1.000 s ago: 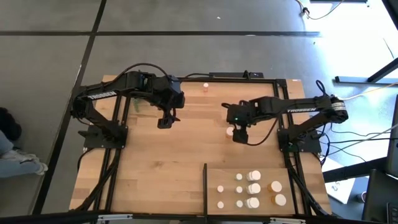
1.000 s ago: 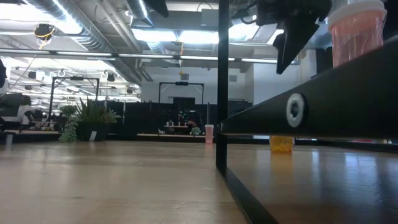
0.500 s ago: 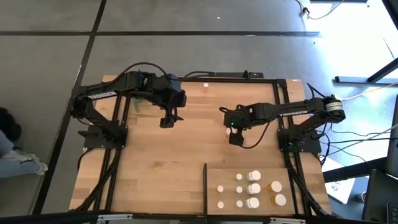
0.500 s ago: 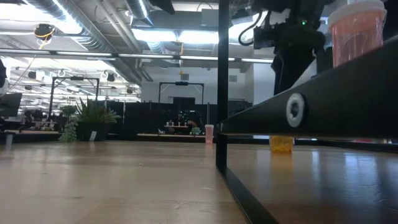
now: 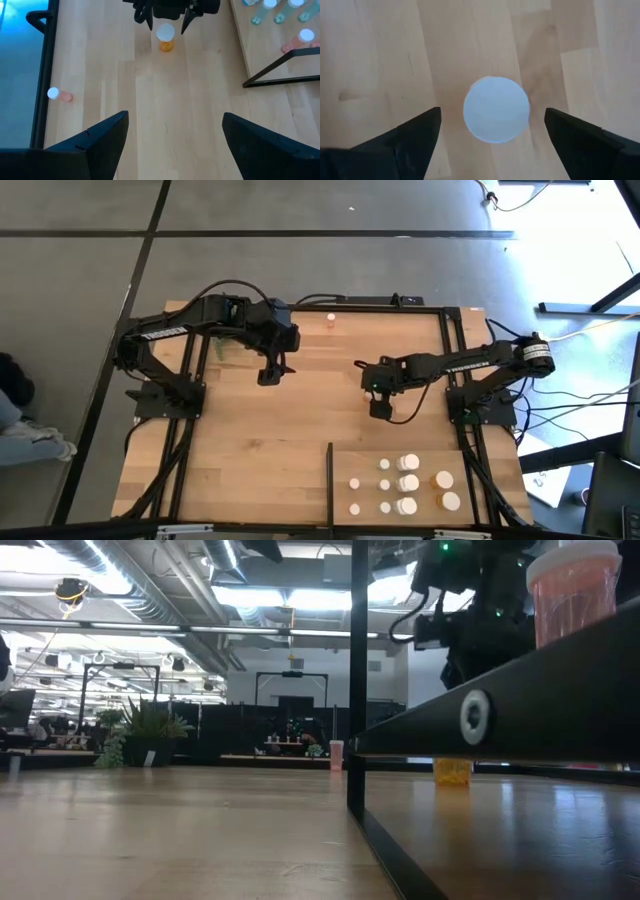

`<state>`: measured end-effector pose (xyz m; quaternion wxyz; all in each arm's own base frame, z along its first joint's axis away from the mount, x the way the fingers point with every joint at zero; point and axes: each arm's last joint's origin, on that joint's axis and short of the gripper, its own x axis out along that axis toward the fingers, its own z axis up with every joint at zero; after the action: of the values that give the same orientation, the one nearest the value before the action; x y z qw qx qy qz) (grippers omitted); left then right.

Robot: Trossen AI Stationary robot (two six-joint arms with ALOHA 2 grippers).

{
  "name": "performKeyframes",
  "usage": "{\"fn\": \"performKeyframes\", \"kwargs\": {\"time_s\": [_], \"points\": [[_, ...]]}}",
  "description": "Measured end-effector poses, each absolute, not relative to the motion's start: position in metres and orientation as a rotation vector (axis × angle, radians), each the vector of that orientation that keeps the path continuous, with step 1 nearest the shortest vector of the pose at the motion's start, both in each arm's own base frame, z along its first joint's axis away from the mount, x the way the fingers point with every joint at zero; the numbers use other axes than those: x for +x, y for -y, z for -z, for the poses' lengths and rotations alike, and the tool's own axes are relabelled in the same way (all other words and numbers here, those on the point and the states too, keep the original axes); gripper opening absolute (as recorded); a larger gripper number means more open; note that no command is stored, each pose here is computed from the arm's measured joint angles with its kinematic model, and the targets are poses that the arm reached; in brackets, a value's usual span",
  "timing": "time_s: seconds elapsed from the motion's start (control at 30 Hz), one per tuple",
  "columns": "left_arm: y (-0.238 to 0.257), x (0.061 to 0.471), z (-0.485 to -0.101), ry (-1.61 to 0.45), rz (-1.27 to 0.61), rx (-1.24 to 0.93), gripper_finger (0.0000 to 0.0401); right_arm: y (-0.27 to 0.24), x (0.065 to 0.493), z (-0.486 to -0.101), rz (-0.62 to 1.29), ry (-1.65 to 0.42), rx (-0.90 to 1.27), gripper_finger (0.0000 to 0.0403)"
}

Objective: Pick and place medicine bottles onto shelf by color
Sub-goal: Put the orange pill bottle on the shelf aligned with the other orange pill bottles

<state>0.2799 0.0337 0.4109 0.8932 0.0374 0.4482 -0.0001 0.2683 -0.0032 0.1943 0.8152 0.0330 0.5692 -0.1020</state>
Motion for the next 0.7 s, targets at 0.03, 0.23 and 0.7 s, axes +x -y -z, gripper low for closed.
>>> {"fn": "performKeyframes", "kwargs": {"time_s": [0.03,0.23,0.7], "points": [[-0.034,0.280,-0.411,-0.929,0.000,0.078,0.0316,0.004,0.268,-0.192,0.219,-1.214,0.072,0.0358],[-0.034,0.280,-0.411,-0.926,0.000,0.078,0.0316,0.006,0.266,-0.181,0.220,-1.183,0.074,0.0358],[-0.034,0.280,-0.411,-0.926,-0.001,0.078,0.0316,0.013,0.264,-0.167,0.233,-1.142,0.115,0.0298]]}}
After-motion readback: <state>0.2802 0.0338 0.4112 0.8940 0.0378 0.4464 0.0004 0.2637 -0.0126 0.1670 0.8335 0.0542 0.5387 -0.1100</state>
